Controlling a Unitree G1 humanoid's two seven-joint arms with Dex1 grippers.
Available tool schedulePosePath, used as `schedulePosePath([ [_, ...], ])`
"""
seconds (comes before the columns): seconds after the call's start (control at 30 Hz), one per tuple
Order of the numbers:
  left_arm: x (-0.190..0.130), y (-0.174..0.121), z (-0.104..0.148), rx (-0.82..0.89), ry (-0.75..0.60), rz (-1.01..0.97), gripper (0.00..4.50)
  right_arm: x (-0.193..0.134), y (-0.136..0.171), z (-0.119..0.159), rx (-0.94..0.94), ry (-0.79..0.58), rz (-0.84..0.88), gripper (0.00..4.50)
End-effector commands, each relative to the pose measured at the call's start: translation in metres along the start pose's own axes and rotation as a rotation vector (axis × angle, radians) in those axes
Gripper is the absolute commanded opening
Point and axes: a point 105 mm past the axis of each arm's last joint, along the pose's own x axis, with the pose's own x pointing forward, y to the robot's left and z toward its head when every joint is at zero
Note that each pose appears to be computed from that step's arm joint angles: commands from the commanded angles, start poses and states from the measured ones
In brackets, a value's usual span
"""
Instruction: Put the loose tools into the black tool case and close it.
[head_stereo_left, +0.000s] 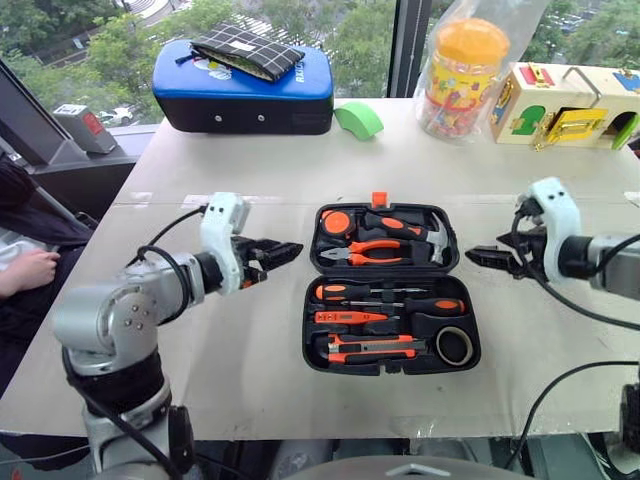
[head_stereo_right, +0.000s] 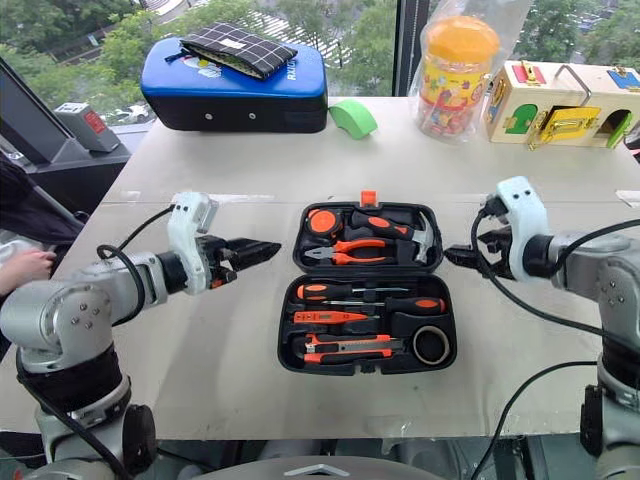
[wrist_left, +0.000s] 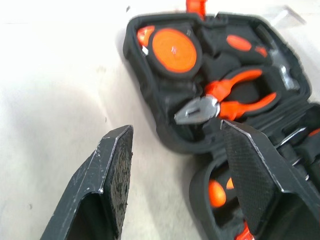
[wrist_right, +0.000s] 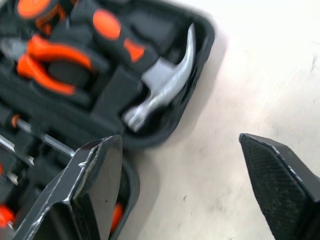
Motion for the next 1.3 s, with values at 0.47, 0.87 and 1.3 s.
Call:
schedulePosePath([
  [0.47,0.076,0.019,0.001,0.032,0.084,0.001,0.64,0.059,-0.026,-0.002,0.141,0.13,-0.046,1.61],
  [0.87,0.081,0.013,0.048,0.185,-0.145,-0.051,0.0,0.062,-0.023,0.045,-0.015,-0.134,-0.009,0.08],
  [1.3,0.064,-0.015,0.055,0.898,-0.422,-0.105,0.0,0.016,0.006,0.044,-0.252,-0.512,-0.012,0.08],
])
